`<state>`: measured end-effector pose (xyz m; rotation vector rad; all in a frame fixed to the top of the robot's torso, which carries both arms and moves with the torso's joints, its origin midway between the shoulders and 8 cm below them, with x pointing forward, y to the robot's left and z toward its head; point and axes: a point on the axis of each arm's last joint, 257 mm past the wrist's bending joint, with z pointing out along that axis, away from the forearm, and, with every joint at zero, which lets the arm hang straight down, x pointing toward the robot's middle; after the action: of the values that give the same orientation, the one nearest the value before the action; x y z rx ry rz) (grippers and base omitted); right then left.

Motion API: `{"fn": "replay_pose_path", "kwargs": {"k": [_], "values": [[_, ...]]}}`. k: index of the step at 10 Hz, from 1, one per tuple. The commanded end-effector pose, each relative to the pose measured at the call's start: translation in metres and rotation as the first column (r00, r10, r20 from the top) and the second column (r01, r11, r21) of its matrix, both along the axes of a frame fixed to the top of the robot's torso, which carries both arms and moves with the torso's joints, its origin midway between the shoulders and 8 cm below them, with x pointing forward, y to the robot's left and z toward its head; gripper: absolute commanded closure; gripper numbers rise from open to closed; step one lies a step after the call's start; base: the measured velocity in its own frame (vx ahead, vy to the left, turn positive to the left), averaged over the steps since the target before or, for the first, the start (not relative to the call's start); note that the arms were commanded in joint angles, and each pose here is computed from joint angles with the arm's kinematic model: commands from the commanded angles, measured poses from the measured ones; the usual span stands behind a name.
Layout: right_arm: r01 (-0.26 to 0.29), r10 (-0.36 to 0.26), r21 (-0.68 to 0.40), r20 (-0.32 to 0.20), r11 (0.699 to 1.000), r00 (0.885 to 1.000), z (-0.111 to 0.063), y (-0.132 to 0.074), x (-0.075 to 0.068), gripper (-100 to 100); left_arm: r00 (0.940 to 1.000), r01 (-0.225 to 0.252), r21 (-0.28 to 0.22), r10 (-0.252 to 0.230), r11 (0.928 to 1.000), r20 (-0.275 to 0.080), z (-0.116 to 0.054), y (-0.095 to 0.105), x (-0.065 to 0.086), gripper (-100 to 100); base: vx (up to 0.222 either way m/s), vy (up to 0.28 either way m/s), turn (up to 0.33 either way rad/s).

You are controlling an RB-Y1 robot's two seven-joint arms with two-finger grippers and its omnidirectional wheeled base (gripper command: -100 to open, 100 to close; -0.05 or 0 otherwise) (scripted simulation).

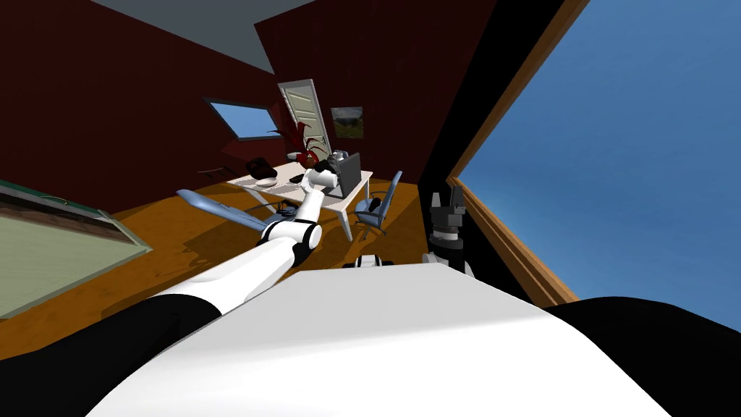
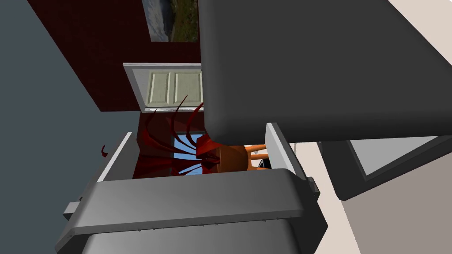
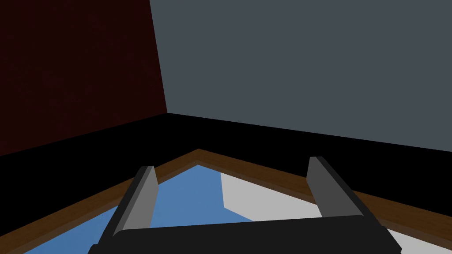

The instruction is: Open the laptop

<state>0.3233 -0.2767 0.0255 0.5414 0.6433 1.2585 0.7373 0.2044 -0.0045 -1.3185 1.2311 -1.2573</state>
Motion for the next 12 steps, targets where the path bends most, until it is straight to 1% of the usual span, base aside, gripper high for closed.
{"fn": "replay_pose_path", "kwargs": {"k": [1, 2, 3, 5, 7, 8, 10, 11, 12], "values": [[0.0, 0.0, 0.0, 0.0, 1.0, 1.0, 0.0, 0.0, 0.0, 0, 1.0, 0.0, 0.0, 0.0, 1.0, 0.0, 0.001, 0.0, 0.0, 100, 0.007, -0.002, 0.002], [0.0, 0.0, 0.0, 0.0, 1.0, 1.0, 0.0, 0.0, 0.0, 0, 0.9997, -0.001, -0.073, 0.0, 0.9974, -0.026, 0.001, -0.002, 0.0, 100, 0.036, 0.079, 0.008], [0.0, 0.0, 0.0, 0.0, 1.0, 1.0, 0.0, 0.0, 0.0, 0, 0.9993, -0.002, -0.109, -0.002, 0.9941, -0.038, 0.001, -0.003, 0.0, 100, 0.045, 0.158, 0.005], [0.0, 0.0, 0.0, 0.0, 1.0, 1.0, 0.0, 0.0, 0.0, 0, 0.9979, -0.004, -0.18, -0.008, 0.9836, -0.064, 0.001, -0.006, -0.001, 100, 0.046, 0.146, 0.014], [0.0, 0.0, 0.0, 0.0, 1.0, 1.0, 0.0, 0.0, 0.0, 0, 0.9959, -0.007, -0.25, -0.016, 0.9681, -0.089, 0.002, -0.009, -0.002, 100, 0.058, 0.126, 0.02], [0.0, 0.0, 0.0, 0.0, 1.0, 1.0, 0.0, 0.0, 0.0, 0, 0.9945, -0.008, -0.285, -0.022, 0.9586, -0.102, 0.002, -0.011, -0.002, 100, 0.039, 0.12, 0.013], [0.0, 0.0, 0.0, 0.0, 1.0, 1.0, 0.0, 0.0, 0.0, 0, 0.9913, -0.012, -0.351, -0.035, 0.9362, -0.127, 0.002, -0.016, -0.004, 100, 0.042, 0.118, 0.014], [0.0, 0.0, 0.0, 0.0, 1.0, 1.0, 0.0, 0.0, 0.0, 0, 0.9931, -0.006, -0.329, -0.033, 0.9443, -0.112, 0.006, -0.015, -0.003, 100, 0.023, 0.057, 0.0], [0.0, 0.0, 0.0, 0.0, 1.0, 1.0, 0.0, 0.0, 0.0, 0, 0.9922, -0.015, -0.418, -0.038, 0.9085, -0.119, -0.002, -0.014, -0.004, -100, 0.006, -0.007, 0.089]]}}
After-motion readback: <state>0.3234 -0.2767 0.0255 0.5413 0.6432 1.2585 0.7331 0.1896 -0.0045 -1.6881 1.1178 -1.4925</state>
